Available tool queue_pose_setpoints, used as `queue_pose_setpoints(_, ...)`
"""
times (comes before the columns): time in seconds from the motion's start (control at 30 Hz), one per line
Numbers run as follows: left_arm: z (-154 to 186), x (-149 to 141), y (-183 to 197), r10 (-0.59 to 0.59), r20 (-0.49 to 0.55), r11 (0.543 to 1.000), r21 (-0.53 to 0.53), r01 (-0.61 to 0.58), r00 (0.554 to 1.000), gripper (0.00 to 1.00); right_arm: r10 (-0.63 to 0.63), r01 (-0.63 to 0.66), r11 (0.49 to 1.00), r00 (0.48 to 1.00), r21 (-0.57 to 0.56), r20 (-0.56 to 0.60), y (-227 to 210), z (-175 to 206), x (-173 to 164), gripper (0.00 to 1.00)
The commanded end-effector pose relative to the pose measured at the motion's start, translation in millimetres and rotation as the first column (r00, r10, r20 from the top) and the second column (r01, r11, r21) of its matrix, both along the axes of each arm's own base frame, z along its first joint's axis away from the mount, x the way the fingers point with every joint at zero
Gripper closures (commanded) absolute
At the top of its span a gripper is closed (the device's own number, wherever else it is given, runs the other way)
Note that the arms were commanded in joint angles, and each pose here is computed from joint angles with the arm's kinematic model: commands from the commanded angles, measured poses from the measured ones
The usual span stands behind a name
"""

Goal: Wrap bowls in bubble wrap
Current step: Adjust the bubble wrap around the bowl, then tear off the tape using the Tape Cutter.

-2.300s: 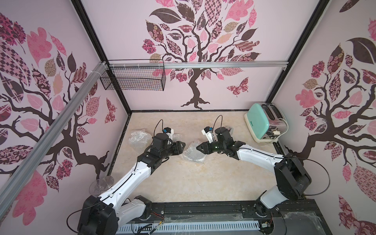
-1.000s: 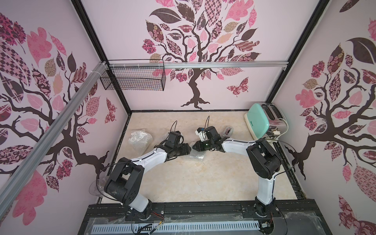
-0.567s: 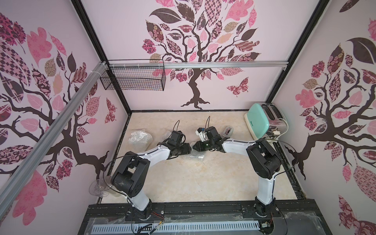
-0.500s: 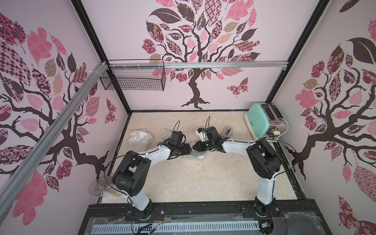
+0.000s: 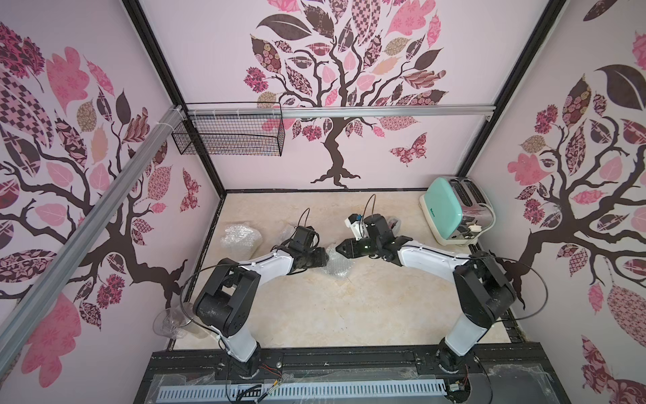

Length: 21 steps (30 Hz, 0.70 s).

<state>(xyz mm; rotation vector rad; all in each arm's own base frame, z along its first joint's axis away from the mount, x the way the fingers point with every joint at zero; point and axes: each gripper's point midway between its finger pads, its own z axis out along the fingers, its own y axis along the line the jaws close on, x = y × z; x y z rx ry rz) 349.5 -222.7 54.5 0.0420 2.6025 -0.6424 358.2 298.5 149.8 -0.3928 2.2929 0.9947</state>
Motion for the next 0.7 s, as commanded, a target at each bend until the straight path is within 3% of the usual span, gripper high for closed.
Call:
queue_pose_setpoints(0.0,-3.4,-2.7,1.7,-0.015,0.004,1.0,0.016,0.015,1.0,0.46,-0.164,0.163,0.986,0.986,0.04,0.022,-53.8,13.3,27.5,0.58)
queue_pose_setpoints(0.17,-4.8,-4.0,1.9,-0.018,0.005,1.0,0.017,0.018,1.0,0.46,-0.457,0.463,0.883,0.885,0.079,-0.084,-155.9,-9.1,71.4,0.58)
queue_pose_setpoints(0.27,-4.4,-4.1,1.4,-0.021,0.005,1.0,0.015,0.021,1.0,0.46,-0.55,0.565,0.819,0.822,0.099,-0.146,-194.9,-28.0,86.9,0.59)
queue_pose_setpoints(0.67,-2.1,-5.4,1.4,-0.024,0.007,1.0,0.008,0.024,1.0,0.47,-0.53,0.559,0.823,0.819,0.099,-0.22,-193.1,-63.0,115.9,0.58)
